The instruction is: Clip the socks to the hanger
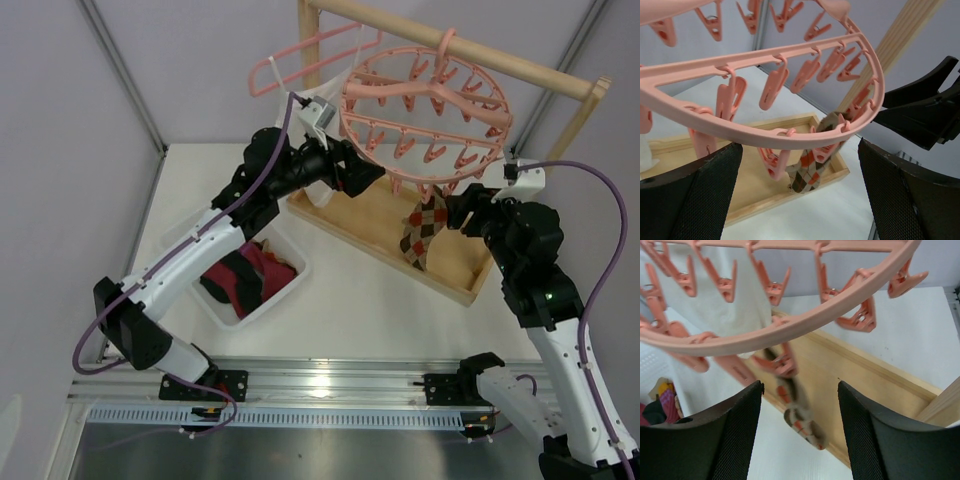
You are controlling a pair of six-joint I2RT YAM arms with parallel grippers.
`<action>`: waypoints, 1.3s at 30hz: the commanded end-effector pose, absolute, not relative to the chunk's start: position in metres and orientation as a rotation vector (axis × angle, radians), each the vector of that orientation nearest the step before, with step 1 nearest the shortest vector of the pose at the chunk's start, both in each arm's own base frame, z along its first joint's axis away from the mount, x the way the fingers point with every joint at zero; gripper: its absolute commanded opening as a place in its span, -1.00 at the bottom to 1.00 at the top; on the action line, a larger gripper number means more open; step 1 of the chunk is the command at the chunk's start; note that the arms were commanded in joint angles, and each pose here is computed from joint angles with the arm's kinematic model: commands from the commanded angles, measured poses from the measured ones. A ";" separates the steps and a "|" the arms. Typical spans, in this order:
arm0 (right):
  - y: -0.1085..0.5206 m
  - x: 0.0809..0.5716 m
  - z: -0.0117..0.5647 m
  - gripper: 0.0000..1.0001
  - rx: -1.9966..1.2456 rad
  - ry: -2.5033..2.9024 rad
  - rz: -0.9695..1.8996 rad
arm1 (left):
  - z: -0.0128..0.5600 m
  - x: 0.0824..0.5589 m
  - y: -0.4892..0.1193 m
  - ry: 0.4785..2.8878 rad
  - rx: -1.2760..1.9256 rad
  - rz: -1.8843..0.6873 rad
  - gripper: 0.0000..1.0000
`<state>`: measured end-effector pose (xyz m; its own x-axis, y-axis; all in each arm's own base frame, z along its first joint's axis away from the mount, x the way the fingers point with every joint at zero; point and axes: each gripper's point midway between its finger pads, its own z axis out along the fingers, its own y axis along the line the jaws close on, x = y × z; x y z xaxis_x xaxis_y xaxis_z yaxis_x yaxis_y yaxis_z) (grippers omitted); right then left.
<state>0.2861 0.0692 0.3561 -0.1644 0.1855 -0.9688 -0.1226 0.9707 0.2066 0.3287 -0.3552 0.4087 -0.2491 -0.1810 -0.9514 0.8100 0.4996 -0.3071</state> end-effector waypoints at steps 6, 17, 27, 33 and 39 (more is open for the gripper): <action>0.075 0.249 0.410 0.32 -0.041 1.578 0.357 | 0.434 0.305 -0.382 1.440 0.629 -1.105 0.99; 0.098 0.237 0.403 0.21 -0.168 1.597 0.465 | 0.434 0.280 -0.416 1.440 0.677 -1.182 0.99; 0.105 0.253 0.392 0.01 -0.140 1.604 0.497 | 0.440 0.266 -0.428 1.429 0.688 -1.208 0.99; 0.089 0.270 0.390 -0.09 -0.031 1.590 0.416 | 0.439 0.259 -0.432 1.428 0.694 -1.211 0.99; 0.085 0.283 0.390 -0.17 0.000 1.581 0.386 | 0.442 0.253 -0.433 1.422 0.700 -1.216 0.99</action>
<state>0.2738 0.0910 0.3736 -0.1230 0.2086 -0.9702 -0.2670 0.9346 0.2348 0.2581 -0.4343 0.4037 -0.3058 -0.1234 -0.9441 0.8868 0.3240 -0.3296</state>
